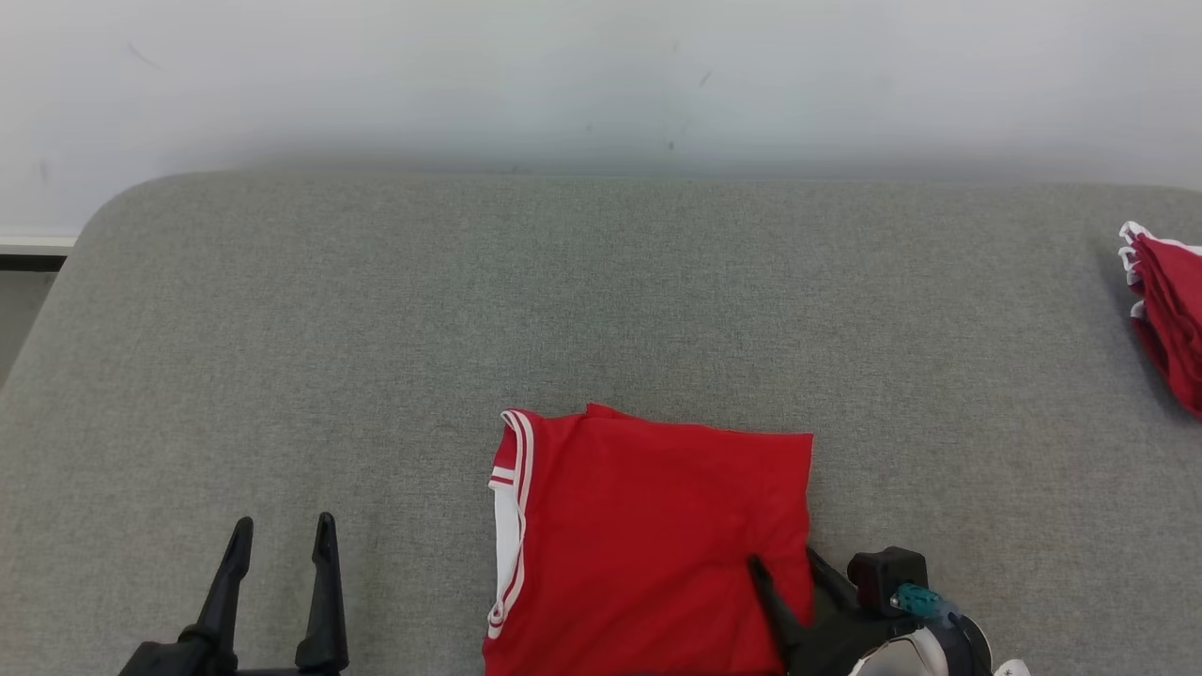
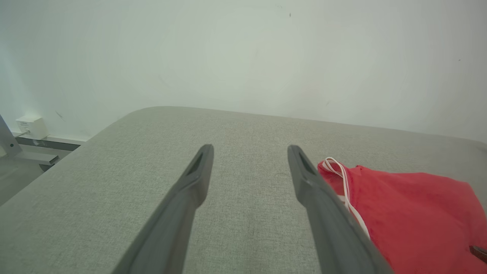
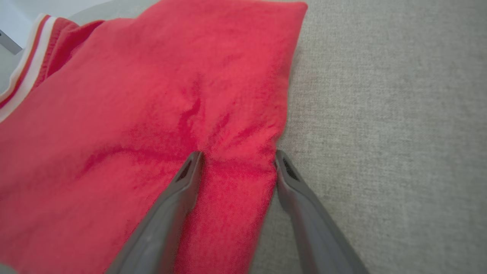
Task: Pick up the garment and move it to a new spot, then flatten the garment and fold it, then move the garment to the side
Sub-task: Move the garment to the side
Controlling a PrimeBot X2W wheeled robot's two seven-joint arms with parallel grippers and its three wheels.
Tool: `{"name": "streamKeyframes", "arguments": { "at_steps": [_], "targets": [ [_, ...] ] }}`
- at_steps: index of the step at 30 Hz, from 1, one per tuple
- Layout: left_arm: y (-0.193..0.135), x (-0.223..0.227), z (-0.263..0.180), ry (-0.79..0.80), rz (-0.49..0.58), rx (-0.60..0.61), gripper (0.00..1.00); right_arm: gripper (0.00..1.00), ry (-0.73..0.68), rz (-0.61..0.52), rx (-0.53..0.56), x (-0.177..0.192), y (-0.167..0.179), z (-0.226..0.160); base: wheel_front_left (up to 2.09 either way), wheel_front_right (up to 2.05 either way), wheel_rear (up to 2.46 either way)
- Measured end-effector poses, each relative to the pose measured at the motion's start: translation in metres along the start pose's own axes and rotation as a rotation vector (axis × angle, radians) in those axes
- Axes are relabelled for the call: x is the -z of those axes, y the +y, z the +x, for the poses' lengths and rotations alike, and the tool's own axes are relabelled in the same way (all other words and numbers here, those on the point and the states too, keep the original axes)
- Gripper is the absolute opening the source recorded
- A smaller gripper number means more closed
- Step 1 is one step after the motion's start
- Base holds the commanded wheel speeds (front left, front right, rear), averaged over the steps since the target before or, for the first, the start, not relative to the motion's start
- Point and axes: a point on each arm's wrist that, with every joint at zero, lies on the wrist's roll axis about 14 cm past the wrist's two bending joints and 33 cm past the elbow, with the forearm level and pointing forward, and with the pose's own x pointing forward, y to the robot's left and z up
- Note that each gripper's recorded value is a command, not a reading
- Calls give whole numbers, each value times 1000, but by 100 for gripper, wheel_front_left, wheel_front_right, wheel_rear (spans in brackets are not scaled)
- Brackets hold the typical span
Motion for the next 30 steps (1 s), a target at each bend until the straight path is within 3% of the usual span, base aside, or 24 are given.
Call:
{"name": "streamKeyframes", "arguments": {
  "at_steps": [1,10,21,30],
  "targets": [
    [-1,0,1,-1,-1,3,100,0,3,0,0,0,0,1,0,0,0],
    [-8,3,11,5,-5,24,100,0,-31,-62,-1,-24,-17,11,0,0,0],
    [-43,16,46,18,-25,114,100,0,-109,-304,105,-112,-116,20,0,0,0],
    [-80,42,89,37,-18,216,100,0,-155,-423,246,-185,-209,0,0,0,0]
  ]
}}
